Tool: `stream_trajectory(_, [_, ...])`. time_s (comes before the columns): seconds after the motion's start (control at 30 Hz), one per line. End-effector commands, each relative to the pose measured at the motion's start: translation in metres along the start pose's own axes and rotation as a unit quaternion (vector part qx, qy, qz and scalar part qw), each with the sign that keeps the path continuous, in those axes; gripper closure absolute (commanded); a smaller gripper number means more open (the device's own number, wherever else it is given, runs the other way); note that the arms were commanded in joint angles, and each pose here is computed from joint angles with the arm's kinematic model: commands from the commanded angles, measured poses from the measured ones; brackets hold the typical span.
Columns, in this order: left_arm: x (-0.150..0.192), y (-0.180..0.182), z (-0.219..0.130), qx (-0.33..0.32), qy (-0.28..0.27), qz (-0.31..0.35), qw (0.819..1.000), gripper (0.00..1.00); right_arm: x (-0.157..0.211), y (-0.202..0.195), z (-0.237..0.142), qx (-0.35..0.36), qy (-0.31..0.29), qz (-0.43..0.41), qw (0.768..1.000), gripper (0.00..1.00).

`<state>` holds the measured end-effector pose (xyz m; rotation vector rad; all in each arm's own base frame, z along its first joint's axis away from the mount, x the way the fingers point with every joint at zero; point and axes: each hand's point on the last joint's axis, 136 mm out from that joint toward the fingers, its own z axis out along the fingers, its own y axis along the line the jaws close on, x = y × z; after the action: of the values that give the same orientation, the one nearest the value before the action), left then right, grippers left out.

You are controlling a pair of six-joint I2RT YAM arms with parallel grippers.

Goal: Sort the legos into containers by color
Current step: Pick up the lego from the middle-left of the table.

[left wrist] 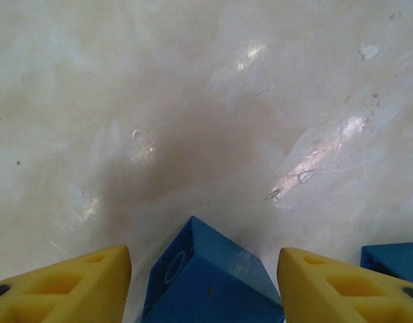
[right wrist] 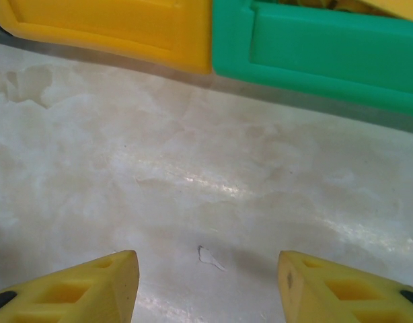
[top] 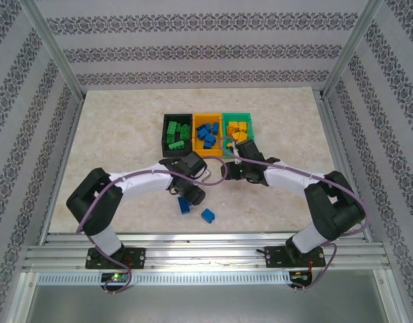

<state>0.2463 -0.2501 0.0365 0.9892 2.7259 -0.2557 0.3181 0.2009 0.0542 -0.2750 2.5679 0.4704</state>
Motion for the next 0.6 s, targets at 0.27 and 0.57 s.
stream_trajectory(0.27, [0.024, 0.004, 0.014, -0.018, 0.085, 0.034, 0.996, 0.42, -0.004, -0.007, -0.007, 0.010, -0.021, 0.007, 1.000, 0.43])
stream_trajectory(0.57, [0.014, 0.000, 0.013, -0.007, 0.065, 0.019, 0.998, 0.57, -0.005, -0.004, -0.004, 0.003, -0.020, 0.010, 1.000, 0.42])
